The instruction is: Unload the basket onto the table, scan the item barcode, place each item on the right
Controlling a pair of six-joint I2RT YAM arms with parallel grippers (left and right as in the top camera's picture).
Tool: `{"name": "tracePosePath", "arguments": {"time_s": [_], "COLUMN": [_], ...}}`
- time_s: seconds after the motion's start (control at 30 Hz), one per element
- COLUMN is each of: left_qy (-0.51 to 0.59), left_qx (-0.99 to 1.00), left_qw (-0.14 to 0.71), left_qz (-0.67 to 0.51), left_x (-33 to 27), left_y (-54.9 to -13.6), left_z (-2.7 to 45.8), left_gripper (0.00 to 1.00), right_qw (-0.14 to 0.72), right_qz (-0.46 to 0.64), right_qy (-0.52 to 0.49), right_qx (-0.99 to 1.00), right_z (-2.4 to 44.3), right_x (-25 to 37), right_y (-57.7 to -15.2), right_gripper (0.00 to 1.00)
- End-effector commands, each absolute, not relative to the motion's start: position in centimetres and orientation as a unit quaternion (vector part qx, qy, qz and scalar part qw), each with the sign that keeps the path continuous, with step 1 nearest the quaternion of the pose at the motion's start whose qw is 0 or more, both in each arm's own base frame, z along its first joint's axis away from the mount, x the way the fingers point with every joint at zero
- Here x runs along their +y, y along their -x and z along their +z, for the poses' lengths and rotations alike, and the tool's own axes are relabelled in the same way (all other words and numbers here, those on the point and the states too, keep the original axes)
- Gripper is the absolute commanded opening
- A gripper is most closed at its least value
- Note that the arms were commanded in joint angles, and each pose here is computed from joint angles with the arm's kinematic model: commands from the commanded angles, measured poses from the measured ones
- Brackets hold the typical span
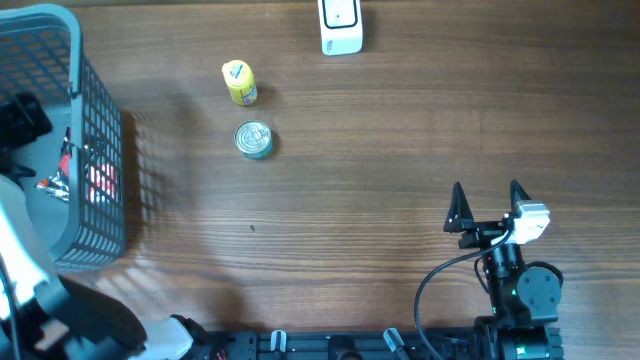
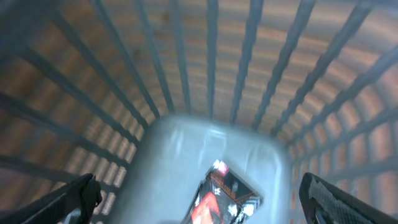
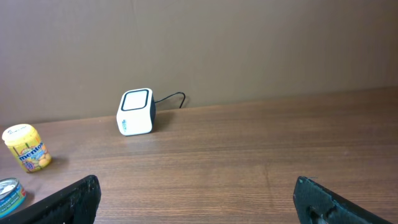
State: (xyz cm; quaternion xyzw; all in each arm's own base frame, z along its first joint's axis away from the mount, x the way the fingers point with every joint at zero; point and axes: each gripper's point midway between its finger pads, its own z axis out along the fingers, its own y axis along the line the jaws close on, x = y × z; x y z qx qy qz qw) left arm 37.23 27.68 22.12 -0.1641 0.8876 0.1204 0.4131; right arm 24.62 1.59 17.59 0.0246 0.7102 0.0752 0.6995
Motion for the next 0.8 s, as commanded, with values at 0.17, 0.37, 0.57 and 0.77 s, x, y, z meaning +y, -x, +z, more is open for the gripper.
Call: {"name": "tracePosePath", "arguments": {"time_s": [0.17,0.37,0.57,0.77], "left_qy": [0.102,0.101,0.135,-0.026], "left_qx": [0.957,0.961,0.958,0.977], "left_qw": [0.270,0.254,0.249,0.209], "left_qz": [0.034,0.035,0.035,0.026], "left_x": [26.6,27.0,27.2,25.1], "left_y": [-37.2,-37.2,-36.9,-35.3], "left_z": [12.2,11.1,11.0,10.0], "left_gripper": [1.00,1.00,1.00,1.00], "right_qw": [0.699,0.699,0.699,0.699], "right_qz": [0.079,0.079,0.079,0.079], "right_qy": [-0.018,-0.018,-0.018,-0.018], "right_qx": [0.711,0.711,0.711,0.711], "right_z": [17.4,17.4,17.4,17.4], "right_x": [1.9,1.9,1.9,1.9], "right_y": [-24.6,-24.6,-24.6,-24.6], "right_gripper": [1.00,1.00,1.00,1.00]}}
